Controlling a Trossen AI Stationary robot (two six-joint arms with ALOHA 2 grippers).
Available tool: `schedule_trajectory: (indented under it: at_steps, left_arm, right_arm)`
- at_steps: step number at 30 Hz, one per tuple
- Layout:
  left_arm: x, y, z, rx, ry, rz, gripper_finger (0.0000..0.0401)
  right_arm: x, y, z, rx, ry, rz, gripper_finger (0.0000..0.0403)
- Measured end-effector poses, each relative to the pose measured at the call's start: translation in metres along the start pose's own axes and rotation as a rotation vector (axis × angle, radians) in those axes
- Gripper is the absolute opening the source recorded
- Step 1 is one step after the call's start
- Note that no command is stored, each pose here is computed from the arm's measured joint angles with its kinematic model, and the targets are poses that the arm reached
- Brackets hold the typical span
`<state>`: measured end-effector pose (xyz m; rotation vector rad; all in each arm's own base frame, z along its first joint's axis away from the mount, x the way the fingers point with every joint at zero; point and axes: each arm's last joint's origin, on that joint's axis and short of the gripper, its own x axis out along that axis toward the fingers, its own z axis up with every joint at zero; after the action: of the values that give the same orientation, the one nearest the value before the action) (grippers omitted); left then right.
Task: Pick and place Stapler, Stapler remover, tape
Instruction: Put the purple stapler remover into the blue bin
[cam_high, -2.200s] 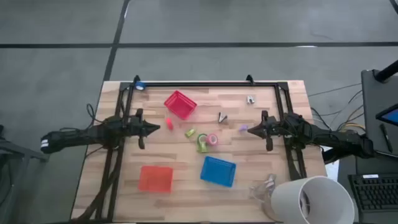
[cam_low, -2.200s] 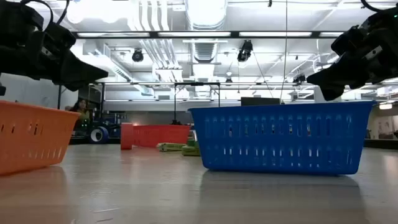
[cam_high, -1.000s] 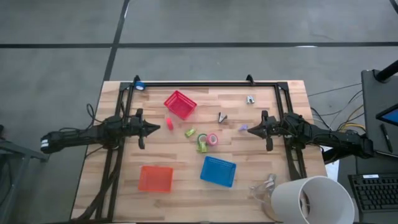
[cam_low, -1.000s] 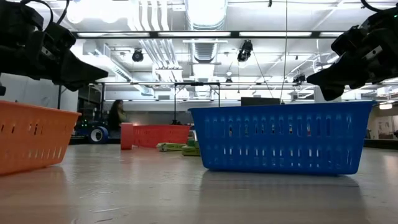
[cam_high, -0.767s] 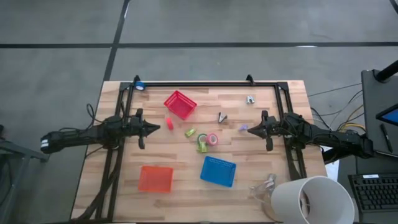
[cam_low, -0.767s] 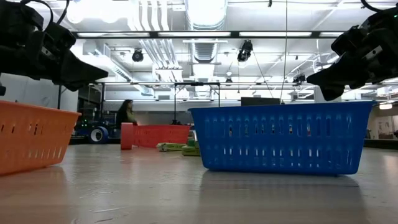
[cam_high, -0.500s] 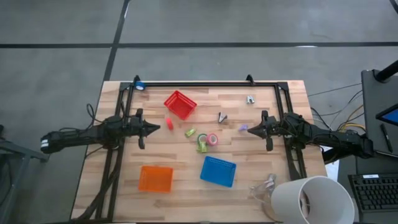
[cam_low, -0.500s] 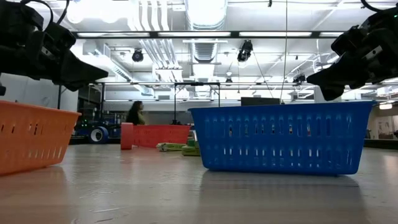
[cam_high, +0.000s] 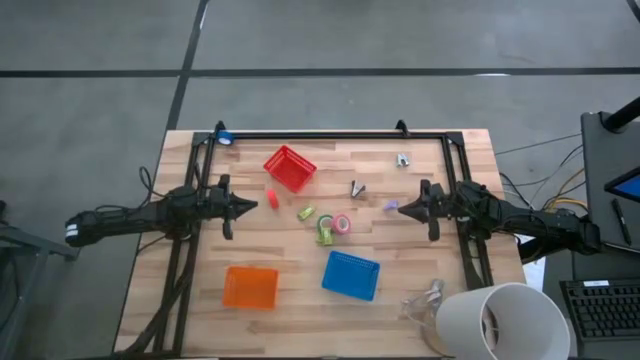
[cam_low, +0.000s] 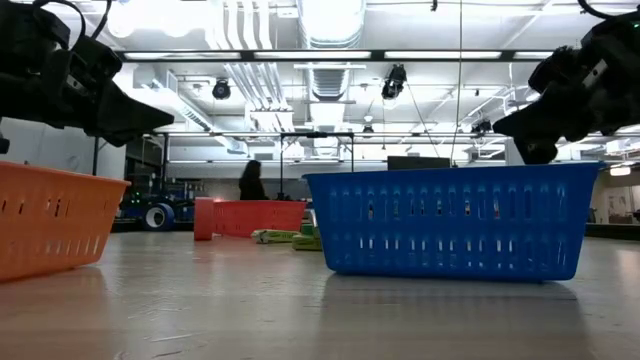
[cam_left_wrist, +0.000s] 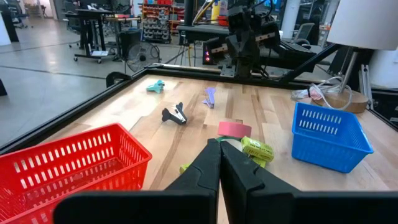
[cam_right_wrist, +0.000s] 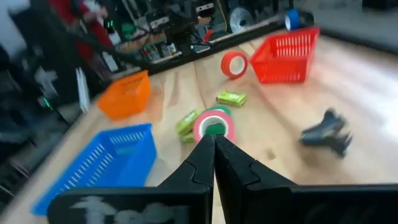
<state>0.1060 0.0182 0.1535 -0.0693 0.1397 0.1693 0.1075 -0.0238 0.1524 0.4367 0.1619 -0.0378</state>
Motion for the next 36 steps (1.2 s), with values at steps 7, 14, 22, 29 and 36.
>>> schedule_trajectory:
  at_steps: [7,14,22,29,36]
  left_arm:
    - [0.000,0.000,0.000,0.000,0.000,0.000,0.0010]
    - [0.000,0.000,0.000,0.000,0.000,0.000,0.0010]
    - [0.000,0.000,0.000,0.000,0.000,0.000,0.0010]
    - [0.000,0.000,0.000,0.000,0.002,0.001,0.0010]
    - [0.000,0.000,0.000,0.000,0.004,0.001,0.0010]
  right_arm:
    - [0.000,0.000,0.000,0.056,-0.003,0.001,0.0008]
    - [0.000,0.002,0.005,0.037,-0.052,0.022,0.0008]
    - [-0.001,0.006,0.008,0.090,-0.047,0.117,0.0008]
    - [0.000,0.008,0.013,0.046,-0.091,0.149,0.0008]
    - [0.002,0.007,0.015,0.023,-0.117,0.126,0.0008]
